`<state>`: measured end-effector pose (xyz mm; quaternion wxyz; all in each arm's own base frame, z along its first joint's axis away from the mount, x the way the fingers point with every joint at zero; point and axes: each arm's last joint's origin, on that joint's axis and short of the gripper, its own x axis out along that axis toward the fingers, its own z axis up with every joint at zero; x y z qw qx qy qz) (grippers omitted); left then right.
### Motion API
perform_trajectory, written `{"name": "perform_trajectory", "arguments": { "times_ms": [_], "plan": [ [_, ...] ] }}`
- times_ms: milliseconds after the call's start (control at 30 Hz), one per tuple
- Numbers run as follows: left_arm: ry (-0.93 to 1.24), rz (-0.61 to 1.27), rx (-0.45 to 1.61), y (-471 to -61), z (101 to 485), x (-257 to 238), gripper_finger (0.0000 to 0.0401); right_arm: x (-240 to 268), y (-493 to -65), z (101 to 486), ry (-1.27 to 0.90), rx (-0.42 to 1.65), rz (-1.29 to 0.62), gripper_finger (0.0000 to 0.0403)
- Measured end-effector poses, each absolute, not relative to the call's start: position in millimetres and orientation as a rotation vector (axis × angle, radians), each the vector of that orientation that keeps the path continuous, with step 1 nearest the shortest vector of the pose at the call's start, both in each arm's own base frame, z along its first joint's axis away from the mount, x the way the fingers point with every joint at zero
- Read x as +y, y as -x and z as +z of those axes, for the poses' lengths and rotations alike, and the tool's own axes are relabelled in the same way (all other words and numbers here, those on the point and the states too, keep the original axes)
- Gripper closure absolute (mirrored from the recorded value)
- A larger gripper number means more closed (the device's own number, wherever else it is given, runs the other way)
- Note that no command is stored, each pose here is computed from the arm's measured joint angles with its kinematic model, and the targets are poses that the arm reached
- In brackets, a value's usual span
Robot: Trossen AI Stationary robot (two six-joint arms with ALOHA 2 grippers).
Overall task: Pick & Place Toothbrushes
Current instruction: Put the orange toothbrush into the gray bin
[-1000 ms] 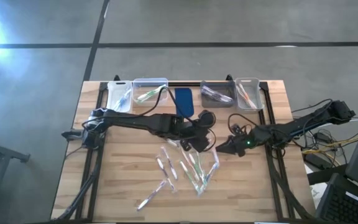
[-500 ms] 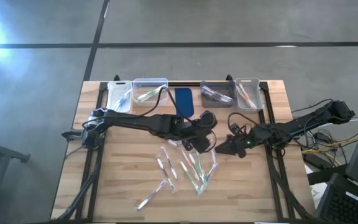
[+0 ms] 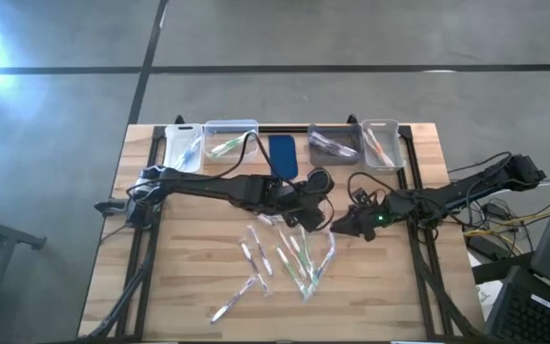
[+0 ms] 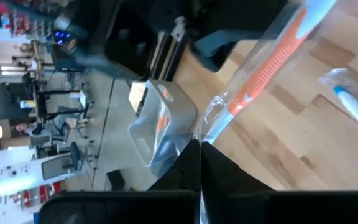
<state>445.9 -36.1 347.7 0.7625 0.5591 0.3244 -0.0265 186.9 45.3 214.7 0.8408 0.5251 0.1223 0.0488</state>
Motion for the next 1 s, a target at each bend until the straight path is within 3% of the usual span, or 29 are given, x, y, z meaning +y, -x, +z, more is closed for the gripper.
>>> {"name": "perform_trajectory", "arguments": {
  "times_ms": [400,767,867,1000],
  "plan": [
    [-1.176,-0.001,0.659,-449.0,352.4,-34.4,0.0401,45.3,-187.0,214.6,-1.088,0.257,0.105,0.027],
    [-1.173,-0.004,0.669,-448.4,351.5,-34.5,0.0401,45.2,-186.9,214.4,-1.088,0.258,0.104,0.0359],
    [-1.174,-0.007,0.673,-448.1,351.2,-34.6,0.0393,45.1,-186.7,213.2,-1.089,0.265,0.099,0.0384],
    [-1.172,-0.022,0.664,-448.2,351.1,-36.1,0.0372,45.1,-186.6,213.3,-1.095,0.265,0.1,0.0386]
  ]
}}
